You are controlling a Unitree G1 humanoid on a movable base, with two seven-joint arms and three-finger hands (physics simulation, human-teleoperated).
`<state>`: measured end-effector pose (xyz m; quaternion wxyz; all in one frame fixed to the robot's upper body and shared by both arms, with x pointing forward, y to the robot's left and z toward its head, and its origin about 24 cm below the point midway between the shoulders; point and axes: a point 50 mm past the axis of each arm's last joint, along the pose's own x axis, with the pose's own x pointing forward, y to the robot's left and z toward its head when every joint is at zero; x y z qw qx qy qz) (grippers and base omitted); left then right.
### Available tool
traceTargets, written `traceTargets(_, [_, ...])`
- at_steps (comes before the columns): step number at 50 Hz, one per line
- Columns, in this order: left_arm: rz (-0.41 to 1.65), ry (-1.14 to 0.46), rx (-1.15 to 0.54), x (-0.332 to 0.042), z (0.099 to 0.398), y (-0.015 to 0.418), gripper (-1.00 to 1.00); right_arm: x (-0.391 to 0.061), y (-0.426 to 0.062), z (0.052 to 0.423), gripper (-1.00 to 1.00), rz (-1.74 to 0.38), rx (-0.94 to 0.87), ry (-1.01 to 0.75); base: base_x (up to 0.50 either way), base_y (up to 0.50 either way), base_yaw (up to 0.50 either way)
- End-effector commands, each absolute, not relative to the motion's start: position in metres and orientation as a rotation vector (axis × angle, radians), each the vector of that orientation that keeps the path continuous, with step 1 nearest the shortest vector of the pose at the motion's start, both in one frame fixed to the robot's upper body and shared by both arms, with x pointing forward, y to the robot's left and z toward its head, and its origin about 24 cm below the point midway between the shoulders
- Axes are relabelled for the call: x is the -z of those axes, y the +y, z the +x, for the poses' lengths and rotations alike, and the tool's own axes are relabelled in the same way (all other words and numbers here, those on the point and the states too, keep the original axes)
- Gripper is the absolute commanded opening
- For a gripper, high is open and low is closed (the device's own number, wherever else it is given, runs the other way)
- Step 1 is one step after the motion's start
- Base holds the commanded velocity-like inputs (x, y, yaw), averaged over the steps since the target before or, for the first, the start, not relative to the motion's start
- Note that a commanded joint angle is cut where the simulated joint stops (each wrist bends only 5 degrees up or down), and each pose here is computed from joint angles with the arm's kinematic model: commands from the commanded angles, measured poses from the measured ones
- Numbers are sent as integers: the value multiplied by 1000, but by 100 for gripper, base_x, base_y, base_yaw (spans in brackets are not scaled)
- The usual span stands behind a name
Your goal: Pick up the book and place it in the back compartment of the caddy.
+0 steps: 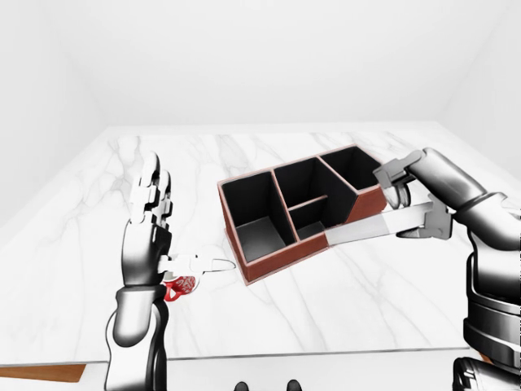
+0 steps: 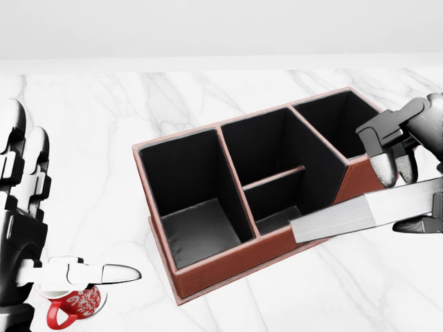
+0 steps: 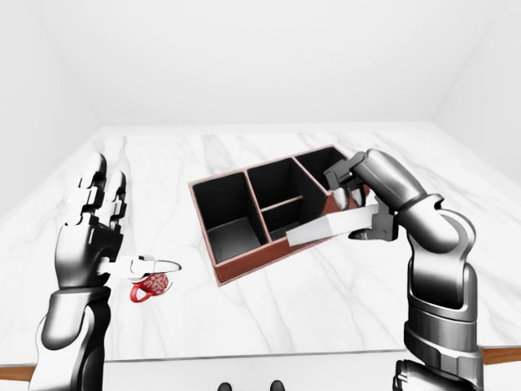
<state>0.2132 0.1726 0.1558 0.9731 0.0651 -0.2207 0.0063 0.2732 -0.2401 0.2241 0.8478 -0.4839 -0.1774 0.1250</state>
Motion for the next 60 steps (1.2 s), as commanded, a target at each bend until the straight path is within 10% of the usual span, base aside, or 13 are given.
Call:
traceTargets(1, [133,-458,-13,-159,212,173,100,-237,-220,277,-100,-1100,-256,-433,0,0,0])
traceTargets(24, [130,-470,-10,-161,212,172,100,-268,-166,281,-100,-1220,-272,-607,0,0,0])
traceTargets(60, [130,-465,-11,-160,212,173,100,-240,-149,329,-100,-1329,-295,-377,0,0,0])
